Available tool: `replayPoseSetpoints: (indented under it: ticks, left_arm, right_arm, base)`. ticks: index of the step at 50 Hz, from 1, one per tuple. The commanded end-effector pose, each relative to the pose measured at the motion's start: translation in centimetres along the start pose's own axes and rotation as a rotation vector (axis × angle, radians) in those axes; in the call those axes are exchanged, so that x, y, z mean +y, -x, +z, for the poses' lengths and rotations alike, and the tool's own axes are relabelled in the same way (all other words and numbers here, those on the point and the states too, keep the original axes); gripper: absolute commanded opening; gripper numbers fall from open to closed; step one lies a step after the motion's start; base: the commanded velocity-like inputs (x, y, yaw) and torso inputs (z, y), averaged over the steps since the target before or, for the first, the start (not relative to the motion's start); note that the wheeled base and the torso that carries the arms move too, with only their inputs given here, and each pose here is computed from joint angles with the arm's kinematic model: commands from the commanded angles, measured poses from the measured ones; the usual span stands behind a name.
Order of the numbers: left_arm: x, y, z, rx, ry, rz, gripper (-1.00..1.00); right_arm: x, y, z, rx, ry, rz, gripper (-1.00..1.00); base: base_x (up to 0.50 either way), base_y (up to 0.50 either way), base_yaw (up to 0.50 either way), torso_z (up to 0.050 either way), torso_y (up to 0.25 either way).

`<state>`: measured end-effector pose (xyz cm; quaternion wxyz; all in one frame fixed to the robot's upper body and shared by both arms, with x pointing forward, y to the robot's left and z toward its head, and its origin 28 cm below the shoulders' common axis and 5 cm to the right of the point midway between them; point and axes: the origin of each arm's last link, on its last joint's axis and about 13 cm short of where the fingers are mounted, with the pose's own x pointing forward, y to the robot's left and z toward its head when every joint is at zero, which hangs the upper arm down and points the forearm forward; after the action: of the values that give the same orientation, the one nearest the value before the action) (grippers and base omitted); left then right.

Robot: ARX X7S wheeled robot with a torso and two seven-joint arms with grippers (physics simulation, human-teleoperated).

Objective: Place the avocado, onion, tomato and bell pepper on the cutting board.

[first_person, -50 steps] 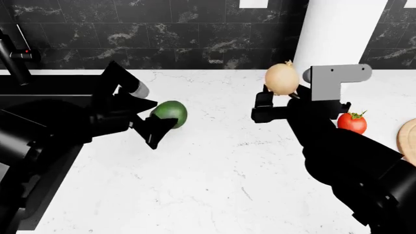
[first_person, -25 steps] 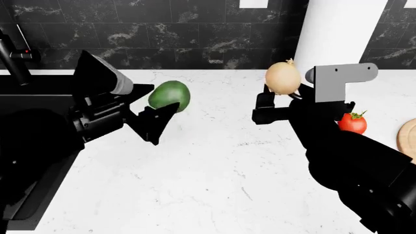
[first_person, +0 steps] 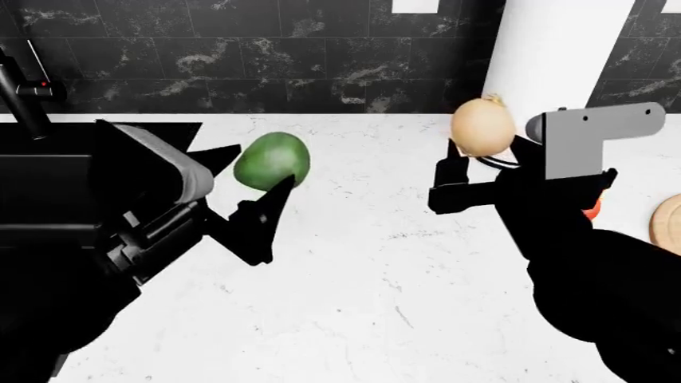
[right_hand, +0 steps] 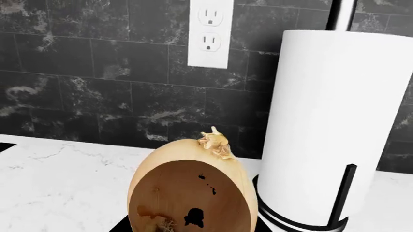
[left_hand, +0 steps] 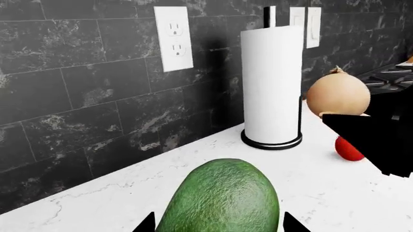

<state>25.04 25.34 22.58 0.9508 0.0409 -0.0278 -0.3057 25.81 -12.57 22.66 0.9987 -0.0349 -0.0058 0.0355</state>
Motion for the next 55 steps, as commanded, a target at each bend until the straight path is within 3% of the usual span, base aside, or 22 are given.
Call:
replayPoseSetpoints:
  ticks: [1,8,15,32,55]
  left_arm:
    - [-2.1,1.5,0.1,-0.034,0.043,0.040,-1.00]
    - [-2.1,1.6,0.3,-0.048,0.074,0.086,-1.00]
    - [-2.1,1.7,0.6,-0.071,0.066,0.106,-1.00]
    - [-2.6,2.0,0.6,-0.071,0.064,0.068,-1.00]
    - [-2.7,2.3,0.8,-0.087,0.059,0.053,-1.00]
  right_arm:
    - [-0.3,1.9,0.6,-0.008,0.047,-0.001,-1.00]
    - [-0.3,3.1,0.9,0.000,0.088,0.011,-1.00]
    - [-0.6,4.2,1.0,-0.014,0.077,-0.004,-1.00]
    - [-0.6,5.4,1.5,0.000,0.092,-0.010,-1.00]
    - [-0.6,5.8,2.2,-0.026,0.098,-0.005,-1.00]
  base:
    - [0.00,0.00,0.00,0.000,0.000]
    - [0.00,0.00,0.00,0.000,0.000]
    - [0.00,0.00,0.00,0.000,0.000]
    - [0.00,-0.01,0.00,0.000,0.000]
    - [0.00,-0.49,0.00,0.000,0.000]
